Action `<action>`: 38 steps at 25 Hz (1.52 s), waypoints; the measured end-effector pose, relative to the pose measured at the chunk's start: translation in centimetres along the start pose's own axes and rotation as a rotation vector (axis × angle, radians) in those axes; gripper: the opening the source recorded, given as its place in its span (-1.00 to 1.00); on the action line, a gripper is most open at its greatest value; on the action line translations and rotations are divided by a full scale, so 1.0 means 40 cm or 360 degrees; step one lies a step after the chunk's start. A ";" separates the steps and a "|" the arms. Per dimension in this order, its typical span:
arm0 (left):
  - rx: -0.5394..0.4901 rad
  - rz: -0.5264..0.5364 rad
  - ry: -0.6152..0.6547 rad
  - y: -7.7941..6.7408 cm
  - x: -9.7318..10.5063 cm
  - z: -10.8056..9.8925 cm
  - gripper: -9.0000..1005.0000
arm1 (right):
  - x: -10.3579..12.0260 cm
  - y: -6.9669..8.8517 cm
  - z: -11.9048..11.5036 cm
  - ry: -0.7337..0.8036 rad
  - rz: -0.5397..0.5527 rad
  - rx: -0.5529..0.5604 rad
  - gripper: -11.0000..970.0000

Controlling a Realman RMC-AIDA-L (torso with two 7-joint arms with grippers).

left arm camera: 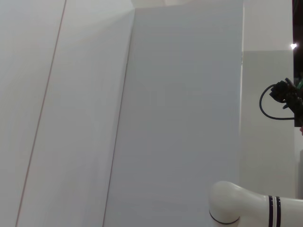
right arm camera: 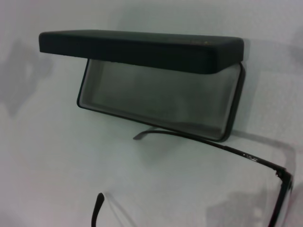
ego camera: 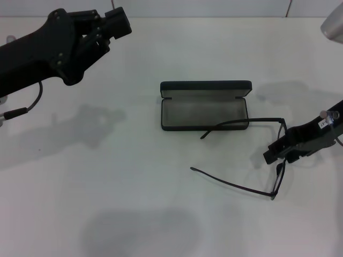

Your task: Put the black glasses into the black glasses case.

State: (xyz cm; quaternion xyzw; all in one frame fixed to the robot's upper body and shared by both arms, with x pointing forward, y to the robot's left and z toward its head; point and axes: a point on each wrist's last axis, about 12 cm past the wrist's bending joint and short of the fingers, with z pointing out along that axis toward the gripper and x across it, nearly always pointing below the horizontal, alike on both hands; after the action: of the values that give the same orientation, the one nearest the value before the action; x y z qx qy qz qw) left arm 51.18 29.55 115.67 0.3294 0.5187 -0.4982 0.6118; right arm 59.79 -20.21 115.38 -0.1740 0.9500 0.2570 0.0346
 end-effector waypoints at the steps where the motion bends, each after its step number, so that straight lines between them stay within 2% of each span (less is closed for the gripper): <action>1: 0.0000 0.0000 0.0000 0.000 0.000 0.000 -0.85 | 0.001 0.000 0.002 0.0006 -0.0004 0.0006 0.31; 5: -0.0001 -0.0001 0.0001 0.000 0.000 -0.001 -0.86 | 0.002 0.002 0.008 0.0024 -0.0024 0.0031 0.31; 8: -0.0002 -0.0003 0.0001 -0.001 0.001 -0.001 -0.85 | 0.002 0.006 0.016 0.0040 -0.0055 0.0062 0.02; 13: -0.0004 -0.0016 -0.0004 -0.002 0.006 -0.001 -0.85 | 0.003 0.015 0.023 0.0075 -0.0114 0.0111 -0.25; 19: -0.0009 -0.0036 -0.0008 -0.003 0.011 -0.003 -0.85 | 0.018 0.022 0.021 0.0095 -0.0204 0.0189 -0.35; 31: 0.0010 -0.0081 -0.0070 -0.009 0.015 0.000 -0.85 | 0.084 0.037 0.011 0.0168 -0.0411 0.0404 -0.56; 38: 0.0009 -0.0110 -0.0121 -0.009 0.019 0.003 -0.85 | 0.084 0.043 -0.002 0.0133 -0.0469 0.0495 -0.59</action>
State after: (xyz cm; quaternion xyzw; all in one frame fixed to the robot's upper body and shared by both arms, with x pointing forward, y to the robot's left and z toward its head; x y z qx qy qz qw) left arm 50.85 29.12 115.03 0.2939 0.5047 -0.5326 0.6125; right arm 56.06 -19.90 115.73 -0.3140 0.9431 0.0920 0.0589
